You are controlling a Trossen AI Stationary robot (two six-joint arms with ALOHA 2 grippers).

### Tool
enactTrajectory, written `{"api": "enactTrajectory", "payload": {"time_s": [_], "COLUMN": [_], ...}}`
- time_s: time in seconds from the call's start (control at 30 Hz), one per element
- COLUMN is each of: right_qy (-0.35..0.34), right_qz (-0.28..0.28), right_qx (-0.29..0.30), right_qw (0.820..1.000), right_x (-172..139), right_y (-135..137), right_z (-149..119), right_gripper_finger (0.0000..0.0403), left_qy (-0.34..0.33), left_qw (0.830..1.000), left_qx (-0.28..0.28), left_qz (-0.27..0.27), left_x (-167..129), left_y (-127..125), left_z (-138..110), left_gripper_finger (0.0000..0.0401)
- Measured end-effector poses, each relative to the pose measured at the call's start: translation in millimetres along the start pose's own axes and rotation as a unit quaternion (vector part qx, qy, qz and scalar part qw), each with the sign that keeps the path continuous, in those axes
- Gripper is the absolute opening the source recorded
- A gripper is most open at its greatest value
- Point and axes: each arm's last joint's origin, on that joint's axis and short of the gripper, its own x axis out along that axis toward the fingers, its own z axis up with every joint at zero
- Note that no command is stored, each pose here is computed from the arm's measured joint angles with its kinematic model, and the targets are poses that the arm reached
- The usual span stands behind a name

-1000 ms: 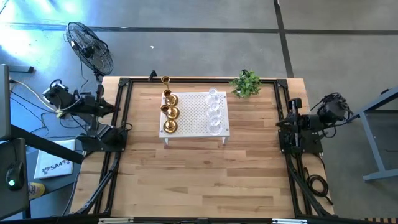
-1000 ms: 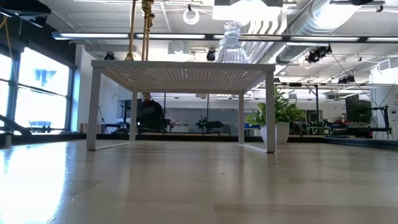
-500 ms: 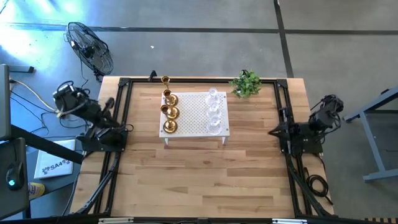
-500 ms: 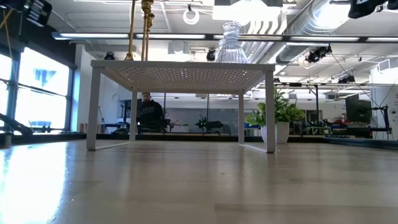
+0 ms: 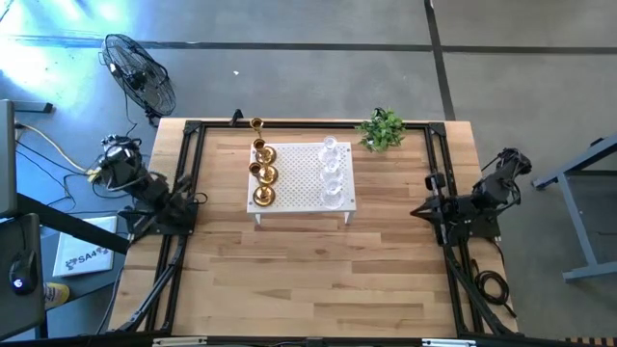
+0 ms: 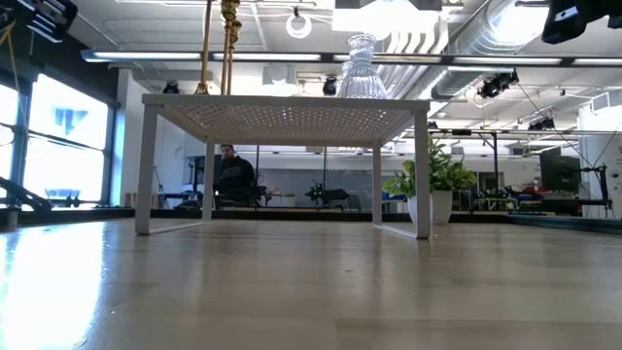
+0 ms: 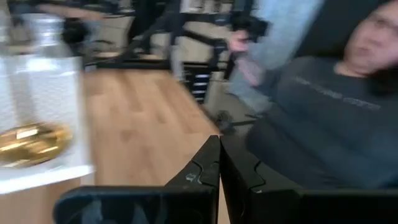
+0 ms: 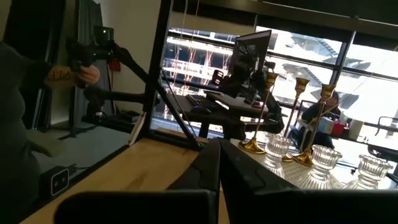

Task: Pick & Place candle stick holders
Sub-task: Return to Home Position

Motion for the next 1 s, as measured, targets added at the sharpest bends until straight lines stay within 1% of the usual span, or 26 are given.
{"api": "enactTrajectory", "payload": {"time_s": [0.07, 0.17, 0.27, 0.33, 0.43, 0.57, 0.7, 0.77, 0.87, 1.0], "right_qy": [-0.001, -0.003, -0.006, -0.007, -0.006, 0.005, 0.013, 0.019, 0.025, 0.031], "right_qz": [0.0, -0.001, 0.003, 0.008, 0.008, 0.015, 0.024, 0.029, 0.033, 0.035], "right_qx": [0.0, 0.001, 0.003, 0.01, 0.022, 0.032, 0.042, 0.04, 0.037, 0.031], "right_qw": [1.0, 1.0, 1.0, 1.0, 1.0, 0.999, 0.999, 0.999, 0.998, 0.998], "right_x": [0, 1, 1, 1, 1, 1, 1, 0, 0, 0], "right_y": [1, 1, 1, 1, 1, 2, 3, 4, 4, 5], "right_z": [-2, -2, -1, -1, -2, -4, -6, -7, -8, -9], "right_gripper_finger": [0.0, 0.0, 0.0, 0.0, 0.0, 0.0, 0.0, 0.0, 0.0, 0.0], "left_qy": [-0.003, -0.004, -0.033, -0.05, -0.058, -0.04, -0.042, -0.031, -0.037, -0.05], "left_qw": [1.0, 0.999, 0.998, 0.997, 0.996, 0.996, 0.996, 0.996, 0.995, 0.991], "left_qx": [0.007, 0.025, 0.029, 0.045, 0.061, 0.067, 0.068, 0.073, 0.084, 0.118], "left_qz": [-0.024, -0.03, -0.044, -0.043, -0.04, -0.035, -0.038, -0.037, -0.038, -0.043], "left_x": [8, 21, 29, 35, 45, 58, 66, 70, 73, 77], "left_y": [-3, -5, -7, -8, -8, -7, -7, -6, -6, -6], "left_z": [-5, -16, -17, -21, -30, -50, -62, -69, -74, -80], "left_gripper_finger": [0.0, 0.0, 0.0, 0.0, 0.0, 0.0, 0.0, 0.0, 0.0, 0.0]}}
